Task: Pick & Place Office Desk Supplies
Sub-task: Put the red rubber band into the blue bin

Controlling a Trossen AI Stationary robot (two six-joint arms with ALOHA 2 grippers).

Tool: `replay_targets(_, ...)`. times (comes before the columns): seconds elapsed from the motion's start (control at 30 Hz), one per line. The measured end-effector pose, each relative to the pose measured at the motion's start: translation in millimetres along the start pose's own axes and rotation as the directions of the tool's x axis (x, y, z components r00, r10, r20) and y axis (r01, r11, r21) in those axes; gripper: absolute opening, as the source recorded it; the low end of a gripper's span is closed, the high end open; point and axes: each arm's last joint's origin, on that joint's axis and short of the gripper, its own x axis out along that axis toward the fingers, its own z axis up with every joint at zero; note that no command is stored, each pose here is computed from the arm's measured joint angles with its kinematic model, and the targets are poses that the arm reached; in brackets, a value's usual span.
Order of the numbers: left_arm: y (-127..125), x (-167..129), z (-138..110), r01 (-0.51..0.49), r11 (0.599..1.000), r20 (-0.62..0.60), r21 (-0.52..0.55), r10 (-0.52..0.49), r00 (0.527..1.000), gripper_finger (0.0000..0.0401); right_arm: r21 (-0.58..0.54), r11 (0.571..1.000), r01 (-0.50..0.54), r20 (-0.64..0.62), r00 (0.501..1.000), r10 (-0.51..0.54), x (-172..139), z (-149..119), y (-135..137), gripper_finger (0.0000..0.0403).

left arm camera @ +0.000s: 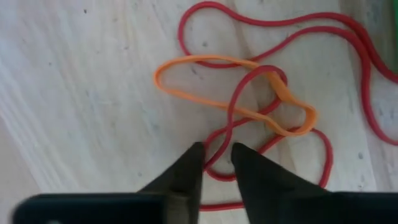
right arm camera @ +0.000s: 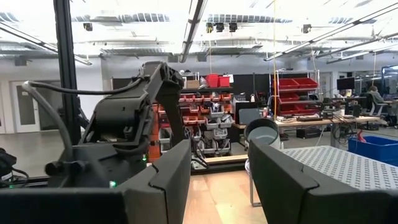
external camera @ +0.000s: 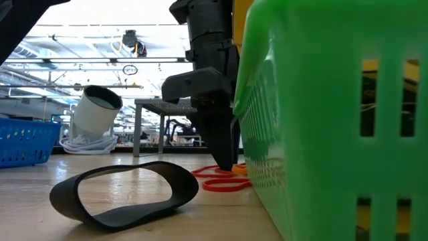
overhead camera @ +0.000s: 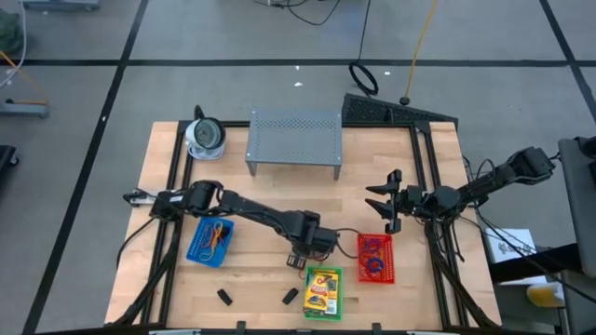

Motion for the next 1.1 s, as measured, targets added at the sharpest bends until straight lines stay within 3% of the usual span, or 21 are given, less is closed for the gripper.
replay_targets(0.13,-4,9,0,-0.042,0.998,-0.018,-0.044,0.041,0.999,0.0024,0.000,1.000,0.000,0.001,1.000,0.000,0,0,0,0.0155)
replay_targets(0.2,-4,9,0,-0.069,0.995,-0.020,-0.072,0.068,0.997,0.0009,0.001,1.000,0.000,0.002,1.000,0.000,0,0,0,0.0155)
replay_targets(0.57,10,-5,-7,-0.049,0.986,-0.059,-0.162,0.040,0.997,0.0003,0.000,1.000,0.001,0.001,1.000,-0.001,0,0,0,0.0155)
replay_targets(0.87,27,-61,-21,-0.134,0.953,-0.054,-0.273,0.124,0.991,0.0001,0.000,1.000,0.001,-0.001,1.000,-0.001,0,0,0,0.0155)
replay_targets(0.97,26,-76,-31,-0.164,0.940,-0.107,-0.300,0.138,0.985,0.0001,-0.002,1.000,0.000,-0.003,1.000,0.000,0,0,0,0.0155)
replay_targets(1.1,25,-100,-35,-0.171,0.920,-0.062,-0.351,0.160,0.985,0.0001,-0.008,1.000,0.001,-0.009,1.000,-0.001,0,-1,0,0.0155)
